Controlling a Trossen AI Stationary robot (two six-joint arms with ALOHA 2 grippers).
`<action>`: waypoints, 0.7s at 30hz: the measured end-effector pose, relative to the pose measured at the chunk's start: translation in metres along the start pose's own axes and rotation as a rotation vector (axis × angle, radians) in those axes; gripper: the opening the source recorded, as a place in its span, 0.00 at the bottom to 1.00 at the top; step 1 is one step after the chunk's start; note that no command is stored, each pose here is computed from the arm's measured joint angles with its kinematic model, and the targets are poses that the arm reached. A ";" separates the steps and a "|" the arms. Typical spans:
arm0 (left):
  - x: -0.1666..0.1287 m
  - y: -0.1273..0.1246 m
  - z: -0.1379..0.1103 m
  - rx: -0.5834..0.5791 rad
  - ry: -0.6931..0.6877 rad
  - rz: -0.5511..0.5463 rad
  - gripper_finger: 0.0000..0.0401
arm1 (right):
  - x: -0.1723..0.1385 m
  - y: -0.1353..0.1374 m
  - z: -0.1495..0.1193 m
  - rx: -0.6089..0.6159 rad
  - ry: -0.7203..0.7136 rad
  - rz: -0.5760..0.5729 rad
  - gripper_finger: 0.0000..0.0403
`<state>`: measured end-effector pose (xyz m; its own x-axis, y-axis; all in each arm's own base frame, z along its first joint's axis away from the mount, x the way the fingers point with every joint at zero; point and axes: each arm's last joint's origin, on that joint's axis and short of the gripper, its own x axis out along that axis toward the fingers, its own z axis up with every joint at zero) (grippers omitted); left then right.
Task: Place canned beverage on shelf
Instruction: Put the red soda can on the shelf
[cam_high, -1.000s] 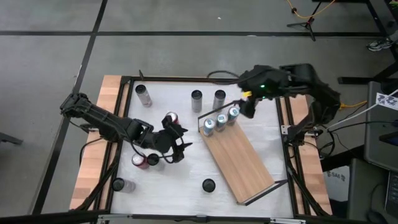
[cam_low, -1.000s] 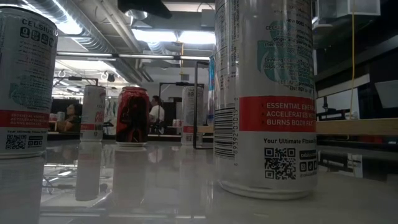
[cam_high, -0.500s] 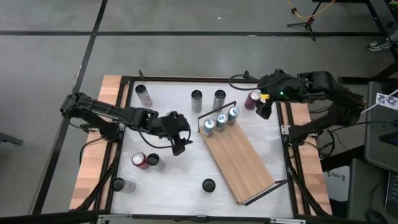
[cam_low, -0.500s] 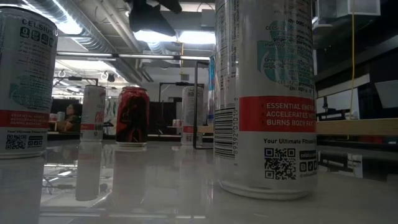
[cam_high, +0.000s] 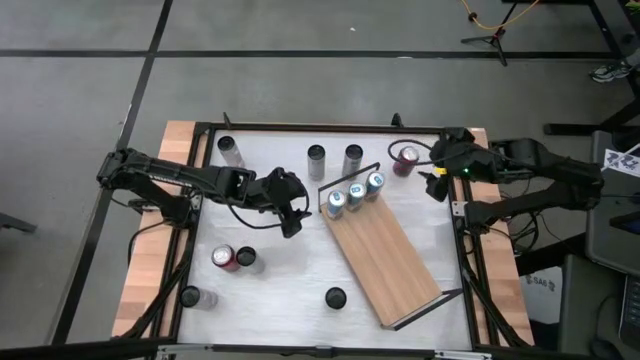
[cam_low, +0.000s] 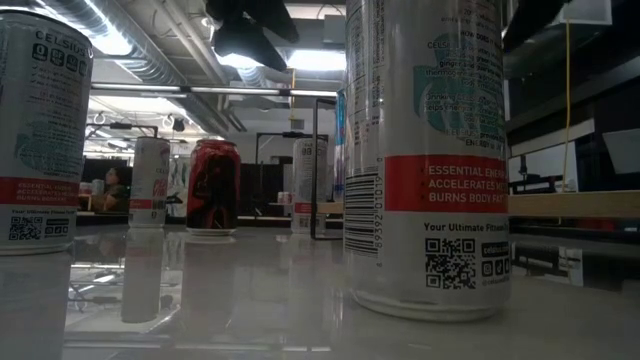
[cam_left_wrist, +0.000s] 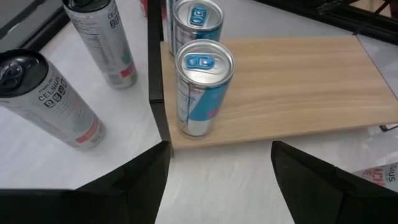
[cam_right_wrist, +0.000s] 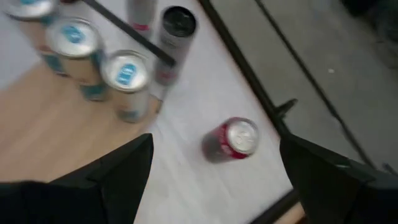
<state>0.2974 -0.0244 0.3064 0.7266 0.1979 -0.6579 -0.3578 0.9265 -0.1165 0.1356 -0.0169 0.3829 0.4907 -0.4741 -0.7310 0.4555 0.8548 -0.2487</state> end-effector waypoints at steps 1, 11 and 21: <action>0.000 0.000 0.000 0.000 -0.001 0.000 0.68 | 0.001 0.000 -0.003 -0.015 0.001 -0.008 0.84; 0.000 0.000 0.001 -0.002 -0.009 0.003 0.68 | 0.010 -0.006 -0.004 -0.118 0.004 -0.072 0.84; 0.000 0.001 0.001 -0.011 -0.018 0.024 0.68 | 0.022 -0.009 0.010 -0.080 -0.029 -0.082 0.84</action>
<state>0.2979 -0.0229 0.3071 0.7282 0.2254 -0.6472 -0.3815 0.9178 -0.1096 0.1497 -0.0367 0.3756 0.4763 -0.5478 -0.6877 0.4344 0.8267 -0.3576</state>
